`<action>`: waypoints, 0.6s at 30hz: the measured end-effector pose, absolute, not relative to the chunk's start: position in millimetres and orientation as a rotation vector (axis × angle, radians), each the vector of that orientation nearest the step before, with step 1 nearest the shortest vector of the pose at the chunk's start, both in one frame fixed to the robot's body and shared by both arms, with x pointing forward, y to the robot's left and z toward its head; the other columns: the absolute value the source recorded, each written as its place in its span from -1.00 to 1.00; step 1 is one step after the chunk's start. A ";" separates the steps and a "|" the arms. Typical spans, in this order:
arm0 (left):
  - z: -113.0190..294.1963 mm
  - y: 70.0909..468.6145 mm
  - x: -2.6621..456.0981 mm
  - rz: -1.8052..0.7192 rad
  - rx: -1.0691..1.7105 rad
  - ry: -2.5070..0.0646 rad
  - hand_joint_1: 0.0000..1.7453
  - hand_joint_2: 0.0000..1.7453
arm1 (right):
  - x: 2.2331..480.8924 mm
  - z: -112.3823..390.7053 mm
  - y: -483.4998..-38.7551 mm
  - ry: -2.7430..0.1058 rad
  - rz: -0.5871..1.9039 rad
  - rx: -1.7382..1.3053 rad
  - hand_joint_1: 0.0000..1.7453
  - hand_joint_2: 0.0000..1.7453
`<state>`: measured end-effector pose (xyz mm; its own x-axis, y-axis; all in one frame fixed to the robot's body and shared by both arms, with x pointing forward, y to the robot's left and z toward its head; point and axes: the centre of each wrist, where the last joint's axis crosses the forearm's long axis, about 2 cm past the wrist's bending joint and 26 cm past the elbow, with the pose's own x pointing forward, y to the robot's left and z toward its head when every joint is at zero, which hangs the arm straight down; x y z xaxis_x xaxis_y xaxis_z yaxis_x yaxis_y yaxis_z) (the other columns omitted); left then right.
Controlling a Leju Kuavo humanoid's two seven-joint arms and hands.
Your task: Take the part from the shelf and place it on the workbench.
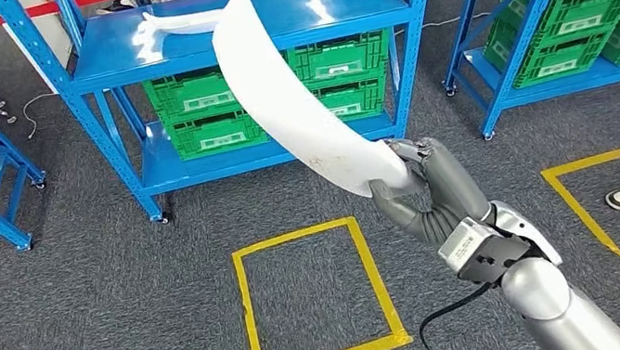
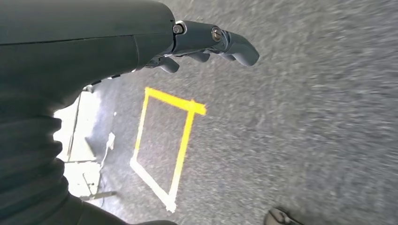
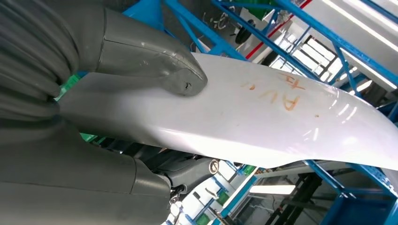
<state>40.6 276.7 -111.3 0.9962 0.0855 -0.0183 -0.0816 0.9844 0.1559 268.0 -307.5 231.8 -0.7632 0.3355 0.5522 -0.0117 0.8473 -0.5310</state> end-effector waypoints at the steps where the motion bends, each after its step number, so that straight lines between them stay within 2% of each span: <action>1: -111.4 275.9 40.0 0.091 0.155 0.028 -1.00 1.00 | 268.0 231.7 -307.1 -2.356 0.683 -0.233 1.00 1.00; 6: -111.5 269.2 37.2 0.097 0.136 0.047 -1.00 1.00 | 259.8 227.3 -304.5 -2.333 0.699 -0.238 1.00 1.00; 12: -112.0 263.0 29.9 0.013 0.107 -0.017 -1.00 1.00 | 213.8 223.9 -297.7 -2.261 0.735 -0.307 1.00 1.00; 18: -112.0 264.8 30.4 -0.008 0.102 -0.120 -1.00 1.00 | 192.8 222.2 -301.0 -2.264 0.716 -0.293 1.00 1.00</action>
